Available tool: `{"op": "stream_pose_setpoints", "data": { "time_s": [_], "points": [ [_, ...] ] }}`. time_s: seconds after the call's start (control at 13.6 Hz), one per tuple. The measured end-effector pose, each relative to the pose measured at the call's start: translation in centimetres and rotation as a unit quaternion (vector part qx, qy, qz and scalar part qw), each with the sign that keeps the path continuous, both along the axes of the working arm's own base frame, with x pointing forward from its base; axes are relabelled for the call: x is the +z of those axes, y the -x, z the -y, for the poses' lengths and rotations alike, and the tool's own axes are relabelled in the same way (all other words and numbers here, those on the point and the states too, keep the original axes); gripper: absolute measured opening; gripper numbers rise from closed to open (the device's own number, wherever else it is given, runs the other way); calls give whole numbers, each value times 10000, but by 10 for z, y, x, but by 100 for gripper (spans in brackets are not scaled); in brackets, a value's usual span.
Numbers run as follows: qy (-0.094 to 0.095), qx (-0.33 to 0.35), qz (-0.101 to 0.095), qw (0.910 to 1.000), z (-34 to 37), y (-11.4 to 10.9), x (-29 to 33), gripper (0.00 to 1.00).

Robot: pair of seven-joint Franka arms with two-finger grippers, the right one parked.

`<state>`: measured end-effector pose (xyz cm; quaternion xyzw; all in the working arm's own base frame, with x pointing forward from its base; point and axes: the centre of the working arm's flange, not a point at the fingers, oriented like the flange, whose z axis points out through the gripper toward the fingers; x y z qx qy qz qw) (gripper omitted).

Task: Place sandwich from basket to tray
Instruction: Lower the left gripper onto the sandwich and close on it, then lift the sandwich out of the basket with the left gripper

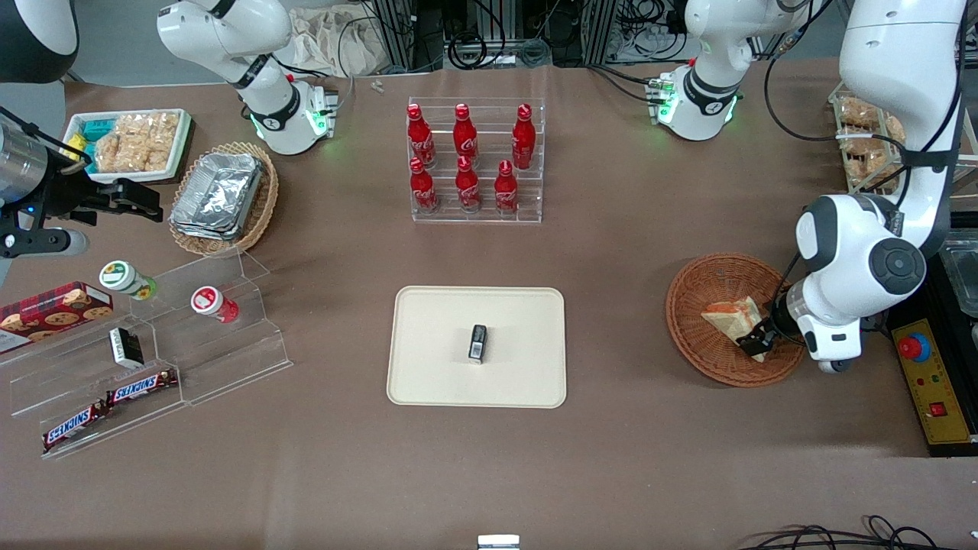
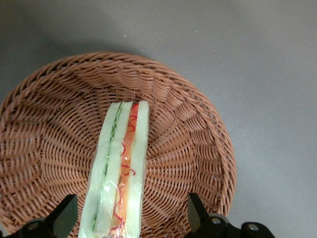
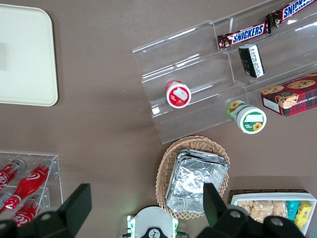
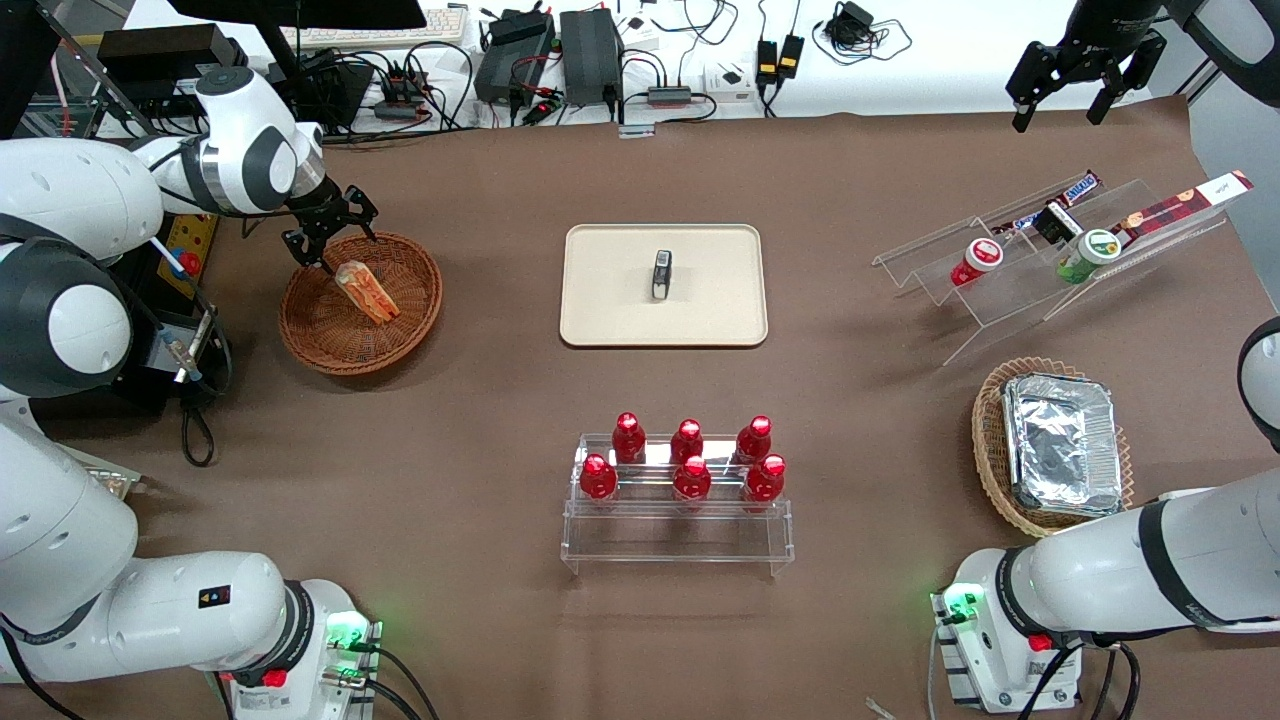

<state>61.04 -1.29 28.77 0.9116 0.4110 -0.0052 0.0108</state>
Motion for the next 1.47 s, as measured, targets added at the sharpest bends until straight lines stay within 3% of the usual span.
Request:
{"op": "stream_pose_setpoints", "data": {
  "time_s": [0.59,0.66,0.81,1.03,1.25,1.47],
  "points": [
    [48,29,-70,10000,1,9,-29,100],
    [55,25,-62,10000,2,9,-33,93],
    [72,-1,-92,9999,5,11,-43,68],
    [75,-16,-106,9999,7,12,-47,40],
    [64,-67,37,10000,8,6,-26,33],
    [7,-370,-214,9991,7,-11,52,23]
  ]
}}
